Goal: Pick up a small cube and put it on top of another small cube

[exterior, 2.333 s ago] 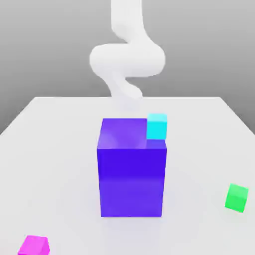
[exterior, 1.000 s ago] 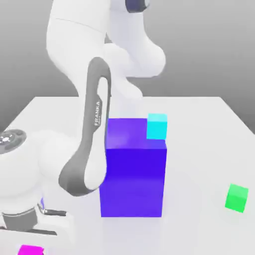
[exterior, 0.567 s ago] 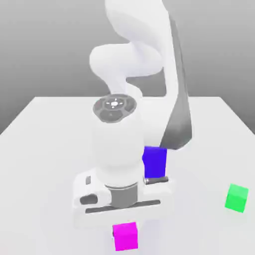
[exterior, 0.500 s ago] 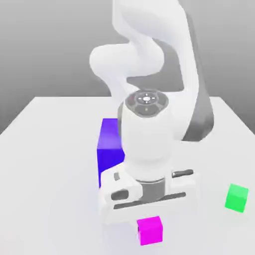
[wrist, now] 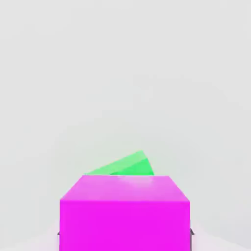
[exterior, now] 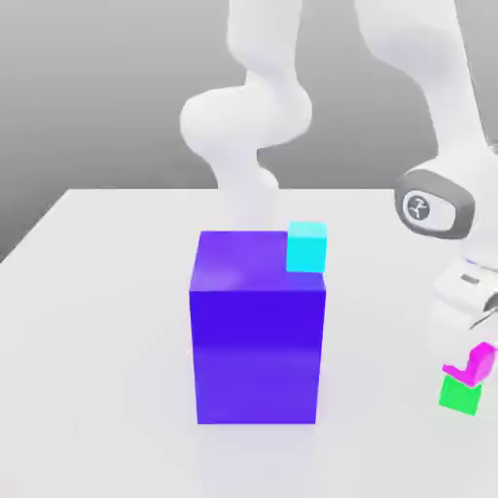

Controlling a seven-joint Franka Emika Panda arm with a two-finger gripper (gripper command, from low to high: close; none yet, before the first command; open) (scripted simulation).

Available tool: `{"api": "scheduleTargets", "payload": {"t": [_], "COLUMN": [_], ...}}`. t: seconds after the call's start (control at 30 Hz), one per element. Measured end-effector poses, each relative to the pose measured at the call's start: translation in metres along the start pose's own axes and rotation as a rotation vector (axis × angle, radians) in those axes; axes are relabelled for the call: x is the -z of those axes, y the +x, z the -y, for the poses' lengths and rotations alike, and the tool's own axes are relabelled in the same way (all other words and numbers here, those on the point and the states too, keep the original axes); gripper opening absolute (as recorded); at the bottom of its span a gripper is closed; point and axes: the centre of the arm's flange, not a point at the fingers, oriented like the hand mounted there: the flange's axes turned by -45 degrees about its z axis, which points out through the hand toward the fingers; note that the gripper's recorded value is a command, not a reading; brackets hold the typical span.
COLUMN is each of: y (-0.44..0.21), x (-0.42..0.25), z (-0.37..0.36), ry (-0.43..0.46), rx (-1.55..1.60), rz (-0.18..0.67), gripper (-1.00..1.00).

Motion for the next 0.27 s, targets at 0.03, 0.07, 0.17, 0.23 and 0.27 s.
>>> {"api": "scheduleTargets", "payload": {"t": [0.03,0.07,0.17,0.23,0.27], "y": [0.000,0.000,0.000,0.001,0.000], "x": [0.000,0.000,0.007,0.029,0.041], "z": [0.000,0.000,0.000,0.000,0.000], "ry": [0.000,0.000,-0.001,-0.001,-0.001], "rx": [0.000,0.000,0.000,0.000,0.000], "rz": [0.000,0.000,0.000,0.000,0.000], "gripper": [1.00,1.00,1.00,1.00,1.00]}}
